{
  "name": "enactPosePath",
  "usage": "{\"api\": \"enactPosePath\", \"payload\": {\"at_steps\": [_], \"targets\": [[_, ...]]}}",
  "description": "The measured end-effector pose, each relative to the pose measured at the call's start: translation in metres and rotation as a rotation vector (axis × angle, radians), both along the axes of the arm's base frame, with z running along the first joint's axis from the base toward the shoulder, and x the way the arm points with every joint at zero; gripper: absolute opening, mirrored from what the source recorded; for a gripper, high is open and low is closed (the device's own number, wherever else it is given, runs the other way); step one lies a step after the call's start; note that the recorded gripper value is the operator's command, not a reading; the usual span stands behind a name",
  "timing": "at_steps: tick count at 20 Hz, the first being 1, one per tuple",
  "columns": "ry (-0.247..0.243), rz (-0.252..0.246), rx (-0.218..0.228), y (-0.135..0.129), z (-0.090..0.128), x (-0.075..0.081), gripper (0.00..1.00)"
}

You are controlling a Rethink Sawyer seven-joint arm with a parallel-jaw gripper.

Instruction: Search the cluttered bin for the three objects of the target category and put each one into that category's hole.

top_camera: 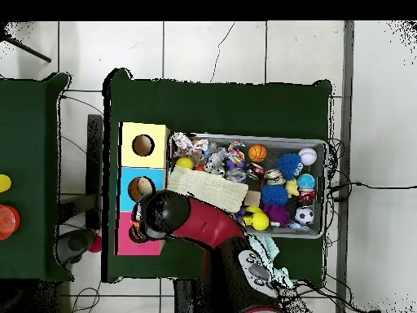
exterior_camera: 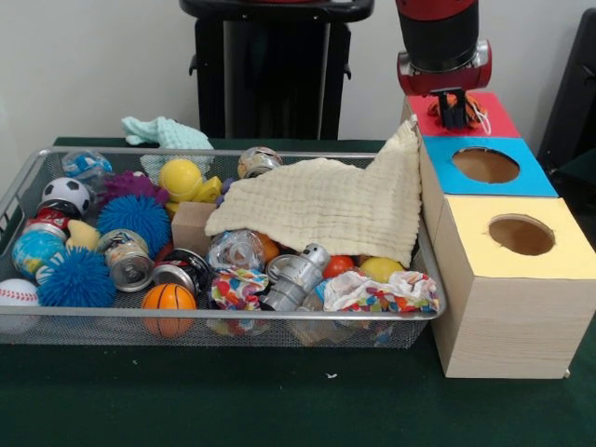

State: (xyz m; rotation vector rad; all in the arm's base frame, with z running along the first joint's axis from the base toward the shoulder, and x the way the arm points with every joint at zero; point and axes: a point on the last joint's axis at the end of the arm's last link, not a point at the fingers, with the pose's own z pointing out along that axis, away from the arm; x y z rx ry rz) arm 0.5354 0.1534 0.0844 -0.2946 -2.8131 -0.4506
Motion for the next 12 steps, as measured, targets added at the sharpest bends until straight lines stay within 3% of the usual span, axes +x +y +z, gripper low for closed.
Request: {"api": "enactPosePath", "payload": {"at_steps": [12], "targets": [[0.038, 0.013, 0.020, 0.0017, 0.0084, -0.0038, 0.00]]}}
